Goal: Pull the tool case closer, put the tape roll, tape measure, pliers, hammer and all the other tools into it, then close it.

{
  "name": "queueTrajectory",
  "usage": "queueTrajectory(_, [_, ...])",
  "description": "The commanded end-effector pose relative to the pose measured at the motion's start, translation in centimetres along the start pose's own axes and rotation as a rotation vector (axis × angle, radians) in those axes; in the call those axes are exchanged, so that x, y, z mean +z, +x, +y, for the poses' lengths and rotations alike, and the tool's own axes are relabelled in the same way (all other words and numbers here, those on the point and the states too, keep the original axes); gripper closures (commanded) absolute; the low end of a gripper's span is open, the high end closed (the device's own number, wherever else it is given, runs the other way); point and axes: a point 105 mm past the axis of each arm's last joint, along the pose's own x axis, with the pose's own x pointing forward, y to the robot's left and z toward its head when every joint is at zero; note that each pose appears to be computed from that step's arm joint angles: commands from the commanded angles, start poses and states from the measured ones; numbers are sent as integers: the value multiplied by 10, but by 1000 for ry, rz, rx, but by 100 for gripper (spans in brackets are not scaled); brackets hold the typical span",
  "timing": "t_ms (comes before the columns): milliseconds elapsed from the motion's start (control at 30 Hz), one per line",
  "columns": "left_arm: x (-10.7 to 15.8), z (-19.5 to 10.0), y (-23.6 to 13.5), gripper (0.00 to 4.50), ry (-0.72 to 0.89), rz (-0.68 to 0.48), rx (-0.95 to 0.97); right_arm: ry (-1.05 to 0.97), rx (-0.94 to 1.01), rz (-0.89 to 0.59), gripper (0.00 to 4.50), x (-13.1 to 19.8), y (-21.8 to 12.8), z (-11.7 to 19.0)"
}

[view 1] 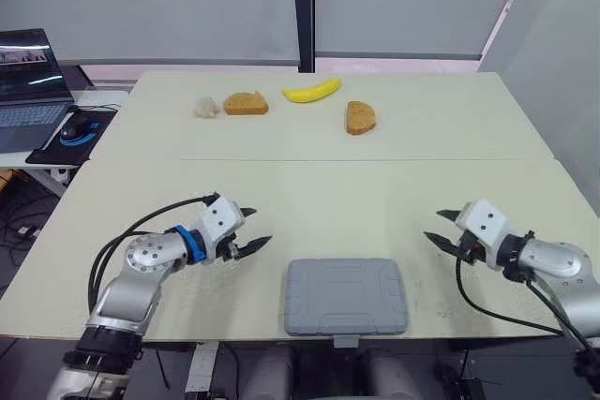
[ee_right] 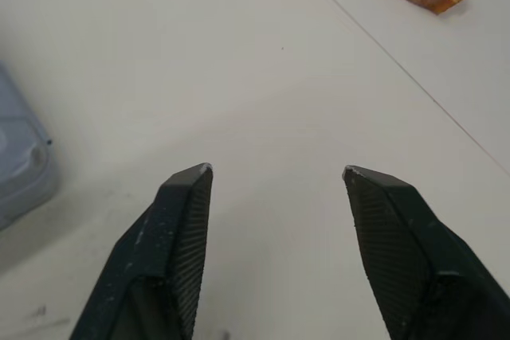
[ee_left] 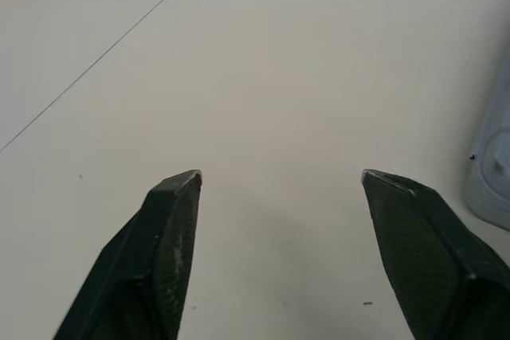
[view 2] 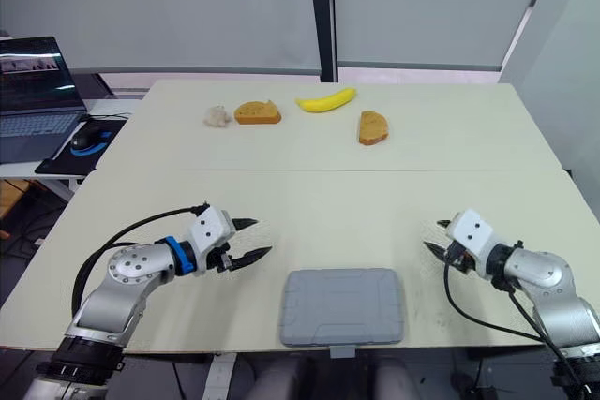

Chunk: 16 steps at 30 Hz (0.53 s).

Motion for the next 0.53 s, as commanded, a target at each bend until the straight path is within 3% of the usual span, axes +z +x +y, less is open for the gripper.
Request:
queueTrajectory(33, [12, 11, -1, 0, 20, -44, 39, -13, -35, -34, 48, 7, -3, -10])
queueTrajectory(67, [12, 13, -1, 0, 21, -43, 47, -10, -38, -34, 11, 6, -2, -10])
queueTrajectory(100, [12, 15, 0, 0, 23, -41, 52, -4, -40, -38, 2, 5, -2, -10])
queueTrajectory(367, [11, 27, 0, 0, 47, -21, 95, 14, -50, -54, 2, 8, 4, -9])
queueTrajectory(533, [0, 38, 4, 0, 89, 52, 138, 2, -65, -56, 2, 12, 7, -11])
